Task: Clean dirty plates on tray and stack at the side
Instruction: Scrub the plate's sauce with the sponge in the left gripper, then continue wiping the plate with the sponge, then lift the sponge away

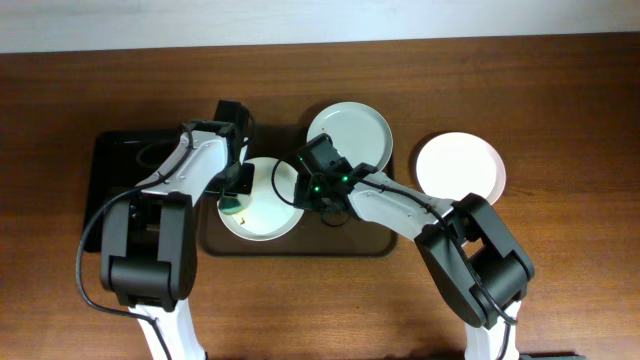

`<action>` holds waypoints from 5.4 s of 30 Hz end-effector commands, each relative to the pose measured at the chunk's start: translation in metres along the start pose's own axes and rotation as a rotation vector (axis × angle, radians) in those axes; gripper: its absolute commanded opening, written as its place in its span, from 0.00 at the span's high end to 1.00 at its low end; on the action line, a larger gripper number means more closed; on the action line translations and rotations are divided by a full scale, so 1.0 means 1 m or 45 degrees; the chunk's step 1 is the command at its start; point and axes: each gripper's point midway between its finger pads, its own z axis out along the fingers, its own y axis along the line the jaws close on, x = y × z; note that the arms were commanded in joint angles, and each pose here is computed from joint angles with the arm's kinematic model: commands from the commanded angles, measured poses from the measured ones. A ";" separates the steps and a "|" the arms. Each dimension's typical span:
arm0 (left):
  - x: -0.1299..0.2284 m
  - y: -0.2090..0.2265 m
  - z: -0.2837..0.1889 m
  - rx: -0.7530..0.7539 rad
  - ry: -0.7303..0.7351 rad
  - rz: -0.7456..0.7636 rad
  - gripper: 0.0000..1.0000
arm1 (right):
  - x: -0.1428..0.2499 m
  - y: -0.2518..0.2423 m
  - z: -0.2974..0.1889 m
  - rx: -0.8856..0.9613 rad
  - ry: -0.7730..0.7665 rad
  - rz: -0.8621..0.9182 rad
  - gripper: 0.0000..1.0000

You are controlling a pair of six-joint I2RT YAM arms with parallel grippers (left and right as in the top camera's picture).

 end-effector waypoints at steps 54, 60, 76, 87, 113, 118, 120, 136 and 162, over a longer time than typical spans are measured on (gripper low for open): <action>0.072 -0.007 0.098 -0.314 0.047 -0.534 1.00 | -0.016 -0.015 0.012 0.059 -0.084 0.101 0.96; 0.038 -0.007 0.099 -0.293 -0.128 -0.493 0.99 | -0.015 -0.014 0.012 0.054 -0.078 0.101 0.96; 0.098 -0.075 0.085 0.203 0.324 -0.075 1.00 | -0.015 -0.014 0.013 0.054 -0.077 0.101 0.96; 0.096 -0.095 0.080 0.428 0.292 0.159 1.00 | -0.015 -0.013 0.012 0.050 -0.075 0.101 0.96; 0.062 0.010 0.091 -0.327 0.046 -0.562 1.00 | -0.015 -0.013 0.012 0.050 -0.074 0.101 0.96; 0.015 0.008 0.092 -0.266 -0.196 -0.594 1.00 | -0.014 -0.013 0.013 0.048 -0.071 0.101 0.96; 0.018 0.008 0.092 -0.274 -0.176 -0.530 1.00 | -0.014 -0.013 0.013 0.048 -0.071 0.101 0.96; 0.100 -0.077 0.083 0.344 0.336 0.001 1.00 | -0.014 -0.013 0.013 0.047 -0.070 0.101 0.96; 0.081 0.007 0.089 -0.310 0.172 -0.379 1.00 | -0.014 -0.013 0.013 0.044 -0.068 0.101 0.96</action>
